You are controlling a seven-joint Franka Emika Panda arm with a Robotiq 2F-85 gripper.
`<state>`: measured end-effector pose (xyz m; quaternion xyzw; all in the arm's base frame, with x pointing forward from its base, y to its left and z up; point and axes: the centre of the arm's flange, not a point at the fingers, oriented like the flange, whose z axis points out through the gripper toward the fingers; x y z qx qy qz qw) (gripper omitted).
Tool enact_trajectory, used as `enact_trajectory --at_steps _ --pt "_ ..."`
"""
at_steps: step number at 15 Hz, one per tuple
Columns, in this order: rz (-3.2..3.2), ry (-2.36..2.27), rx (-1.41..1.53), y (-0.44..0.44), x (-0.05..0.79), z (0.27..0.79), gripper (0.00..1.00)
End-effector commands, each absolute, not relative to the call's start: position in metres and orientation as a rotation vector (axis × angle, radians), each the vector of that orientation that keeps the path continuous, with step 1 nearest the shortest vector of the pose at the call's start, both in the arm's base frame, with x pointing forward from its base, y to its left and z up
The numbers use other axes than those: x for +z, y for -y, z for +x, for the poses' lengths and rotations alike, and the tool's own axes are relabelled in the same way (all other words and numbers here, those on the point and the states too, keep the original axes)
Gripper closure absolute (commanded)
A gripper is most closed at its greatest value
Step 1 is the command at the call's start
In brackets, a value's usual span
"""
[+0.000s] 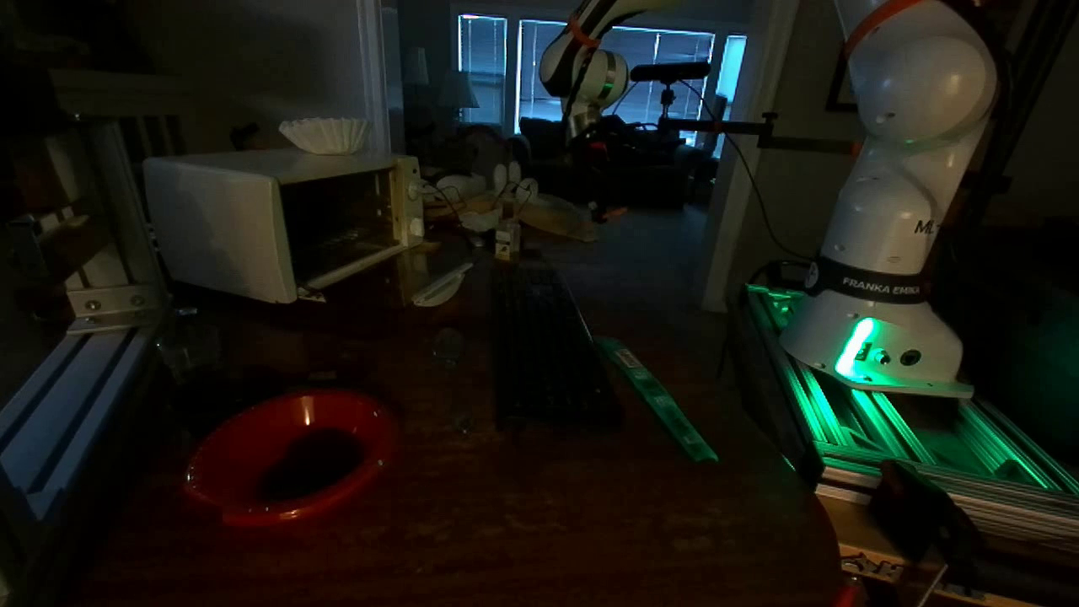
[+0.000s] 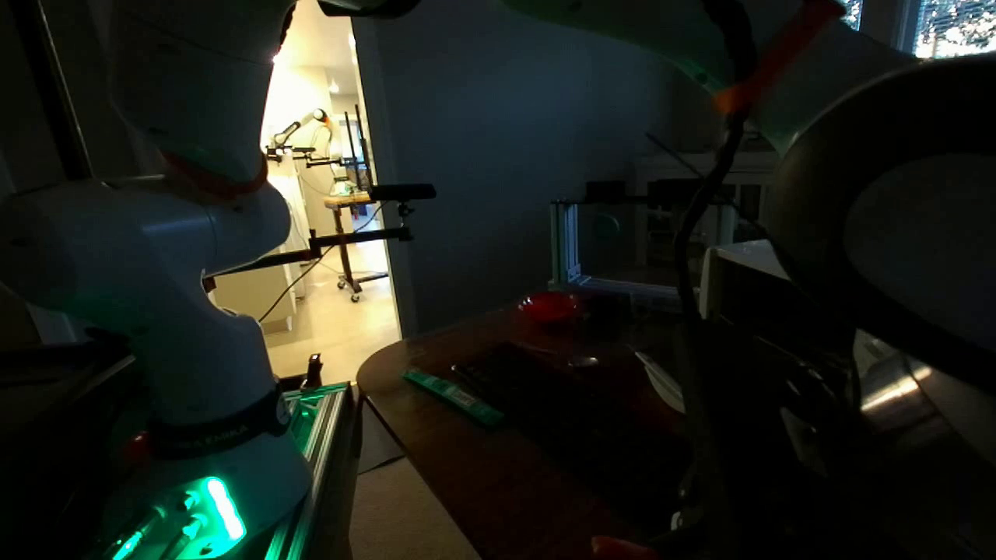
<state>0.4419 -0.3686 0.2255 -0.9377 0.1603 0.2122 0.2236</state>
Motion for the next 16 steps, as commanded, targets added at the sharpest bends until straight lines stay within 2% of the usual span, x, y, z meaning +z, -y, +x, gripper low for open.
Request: enact_trajectory --at_steps 1,16 --pt "-2.600 -0.466 0.517 0.382 0.227 0.448 0.95" --pt "-2.659 -0.421 0.330 0.381 0.207 0.459 0.95"
